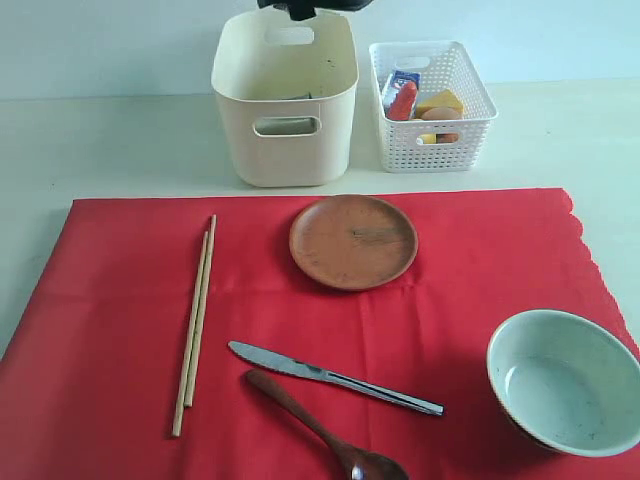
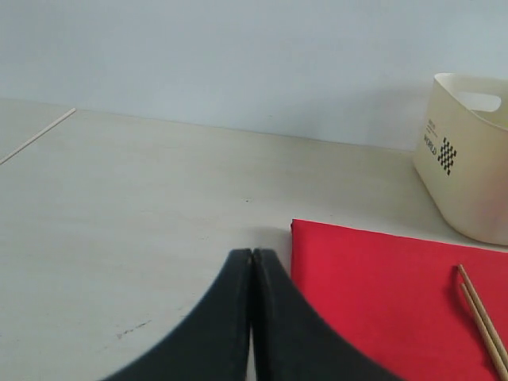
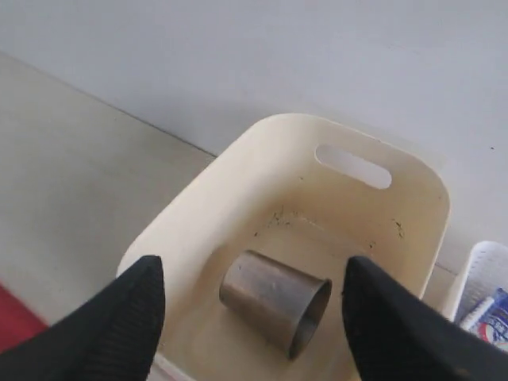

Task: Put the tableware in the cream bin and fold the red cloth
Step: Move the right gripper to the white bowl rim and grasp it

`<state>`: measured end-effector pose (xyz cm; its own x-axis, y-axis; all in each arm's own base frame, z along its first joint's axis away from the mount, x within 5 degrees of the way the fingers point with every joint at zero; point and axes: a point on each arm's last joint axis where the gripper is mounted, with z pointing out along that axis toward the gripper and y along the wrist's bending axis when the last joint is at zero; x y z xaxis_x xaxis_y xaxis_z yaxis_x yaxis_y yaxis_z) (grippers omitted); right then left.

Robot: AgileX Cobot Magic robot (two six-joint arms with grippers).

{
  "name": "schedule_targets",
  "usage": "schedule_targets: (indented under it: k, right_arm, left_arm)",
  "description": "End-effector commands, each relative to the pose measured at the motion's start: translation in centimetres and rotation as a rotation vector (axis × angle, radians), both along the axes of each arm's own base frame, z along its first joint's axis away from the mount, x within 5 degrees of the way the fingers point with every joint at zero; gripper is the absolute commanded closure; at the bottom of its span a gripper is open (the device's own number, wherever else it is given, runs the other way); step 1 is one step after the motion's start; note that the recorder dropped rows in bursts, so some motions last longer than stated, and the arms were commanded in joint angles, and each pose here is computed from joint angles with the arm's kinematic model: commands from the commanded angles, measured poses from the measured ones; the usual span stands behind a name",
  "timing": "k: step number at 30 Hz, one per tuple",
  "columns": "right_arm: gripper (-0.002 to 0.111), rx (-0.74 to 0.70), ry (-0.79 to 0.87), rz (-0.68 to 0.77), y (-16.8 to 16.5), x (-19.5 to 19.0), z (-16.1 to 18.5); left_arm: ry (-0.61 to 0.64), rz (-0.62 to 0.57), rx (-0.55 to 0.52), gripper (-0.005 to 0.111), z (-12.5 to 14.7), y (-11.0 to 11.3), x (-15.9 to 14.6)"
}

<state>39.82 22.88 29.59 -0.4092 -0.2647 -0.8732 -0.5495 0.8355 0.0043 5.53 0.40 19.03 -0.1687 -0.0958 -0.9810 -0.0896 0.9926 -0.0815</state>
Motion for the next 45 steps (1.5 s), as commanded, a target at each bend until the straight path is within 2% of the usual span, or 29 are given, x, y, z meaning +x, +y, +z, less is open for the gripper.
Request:
schedule_targets:
  k: [1, 5, 12, 14, 19, 21, 27, 31, 36, 39, 41, 45]
  right_arm:
    - [0.047, -0.111, 0.053, 0.048, -1.3, -2.1, 2.4]
    - [0.051, -0.206, 0.124, 0.019, -2.7, -3.6, 3.6]
    - [0.057, -0.423, 0.186, -0.227, -6.4, -4.6, 3.9]
    - [0.062, -0.453, 0.204, -0.271, -7.5, -5.1, 3.6]
    - [0.099, -0.453, 0.296, -0.357, -11.0, -7.2, 2.1]
    - [0.108, -0.474, 0.335, -0.379, -12.3, -8.5, 1.6]
    - [0.108, -0.53, 0.43, -0.414, -15.1, -13.7, 1.1]
    - [0.108, -0.512, 0.516, -0.415, -15.8, -16.4, 0.2]
    - [0.108, -0.499, 0.643, -0.392, -16.0, -18.3, -2.8]
    - [0.108, -0.485, 0.697, -0.426, -16.1, -19.1, -4.8]
    - [0.105, -0.465, 0.71, -0.465, -16.3, -19.4, -5.8]
    - [0.09, -0.425, 0.704, -0.477, -16.2, -19.6, -7.1]
  left_arm:
    - [-0.007, -0.006, -0.004, 0.104, 0.0, 0.0, 0.0]
    - [-0.007, -0.006, -0.004, 0.104, 0.0, 0.0, 0.0]
    - [-0.007, -0.006, -0.004, 0.104, 0.0, 0.0, 0.0]
    - [-0.007, -0.006, -0.004, 0.104, 0.0, 0.0, 0.0]
    - [-0.007, -0.006, -0.004, 0.104, 0.0, 0.0, 0.0]
    - [-0.007, -0.006, -0.004, 0.104, 0.0, 0.0, 0.0]
    - [-0.007, -0.006, -0.004, 0.104, 0.0, 0.0, 0.0]
    - [-0.007, -0.006, -0.004, 0.104, 0.0, 0.0, 0.0]
    - [-0.007, -0.006, -0.004, 0.104, 0.0, 0.0, 0.0]
    - [-0.007, -0.006, -0.004, 0.104, 0.0, 0.0, 0.0]
    - [-0.007, -0.006, -0.004, 0.104, 0.0, 0.0, 0.0]
    - [-0.007, -0.006, -0.004, 0.104, 0.0, 0.0, 0.0]
